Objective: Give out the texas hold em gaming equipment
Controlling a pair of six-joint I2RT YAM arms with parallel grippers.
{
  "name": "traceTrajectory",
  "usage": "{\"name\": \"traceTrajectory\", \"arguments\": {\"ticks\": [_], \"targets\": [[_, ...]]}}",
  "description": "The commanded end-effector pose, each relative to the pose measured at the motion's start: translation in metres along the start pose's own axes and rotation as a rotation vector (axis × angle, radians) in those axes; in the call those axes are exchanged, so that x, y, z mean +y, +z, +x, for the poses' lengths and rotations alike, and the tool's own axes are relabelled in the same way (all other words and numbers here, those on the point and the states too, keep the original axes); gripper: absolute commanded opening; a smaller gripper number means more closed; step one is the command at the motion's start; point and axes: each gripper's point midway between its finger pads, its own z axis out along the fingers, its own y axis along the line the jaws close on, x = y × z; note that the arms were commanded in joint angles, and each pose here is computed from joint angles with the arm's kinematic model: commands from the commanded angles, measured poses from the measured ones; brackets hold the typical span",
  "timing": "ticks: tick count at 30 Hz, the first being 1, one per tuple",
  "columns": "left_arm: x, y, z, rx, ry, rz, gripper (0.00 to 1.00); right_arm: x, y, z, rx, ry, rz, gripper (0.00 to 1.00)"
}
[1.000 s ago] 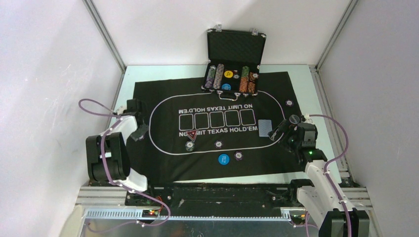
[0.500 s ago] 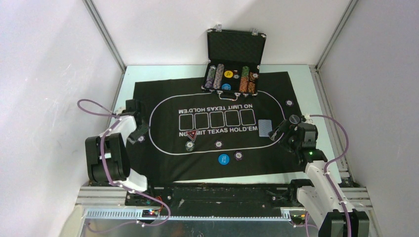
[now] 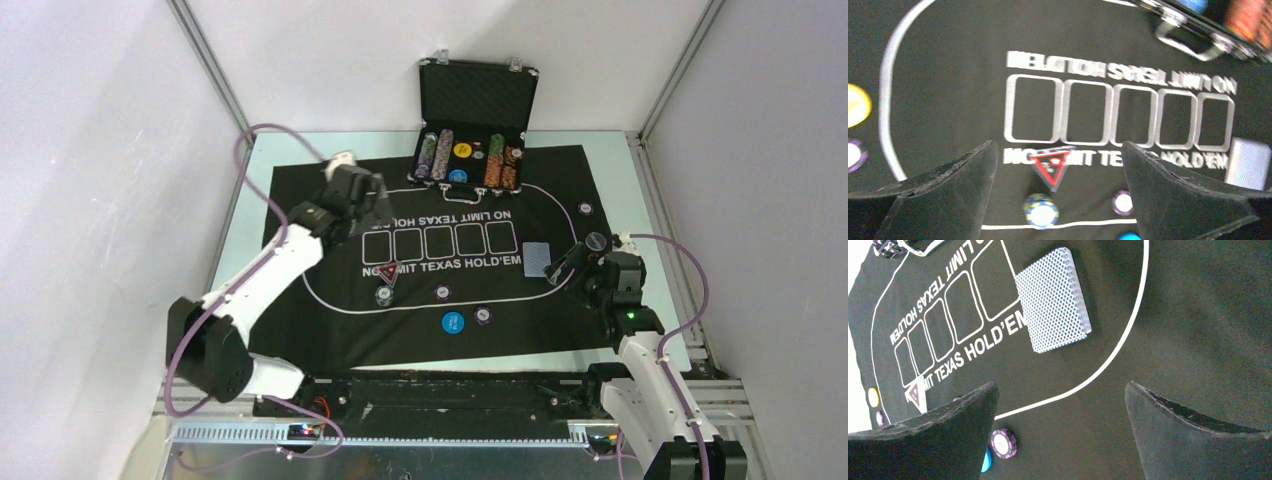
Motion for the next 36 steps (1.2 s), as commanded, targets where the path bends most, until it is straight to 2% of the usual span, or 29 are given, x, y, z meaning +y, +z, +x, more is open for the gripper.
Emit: {"name": "traceTrajectory", "arguments": {"ticks": [1,6,10,15,21,36], "targets": [[-0.077,-0.005,0.046,0.158,0.274,0.191,1.0,0.002,0.0,-0.005,-0.02,0.006,-0.011,1.0],[-0.131,0.006,0.119,0.311,0.448,0.254,0.96,0.002,0.0,-0.004,-0.018,0.005,-0.01,1.0],[-0.144,0.014,0.16,0.404,0.514,0.251,0.92,0.001,0.0,-0.004,-0.02,0.007,-0.011,1.0],[-0.152,0.013,0.191,0.476,0.557,0.281,0.91,0.001,0.001,-0.001,-0.012,0.007,-0.017,1.0],[-0.136,0.023,0.208,0.506,0.569,0.23,0.86,0.0,0.003,0.001,0.0,0.01,-0.013,1.0],[-0.124,0.05,0.212,0.507,0.509,0.201,0.77,-0.001,0.005,0.002,0.008,0.01,-0.007,0.99]]}}
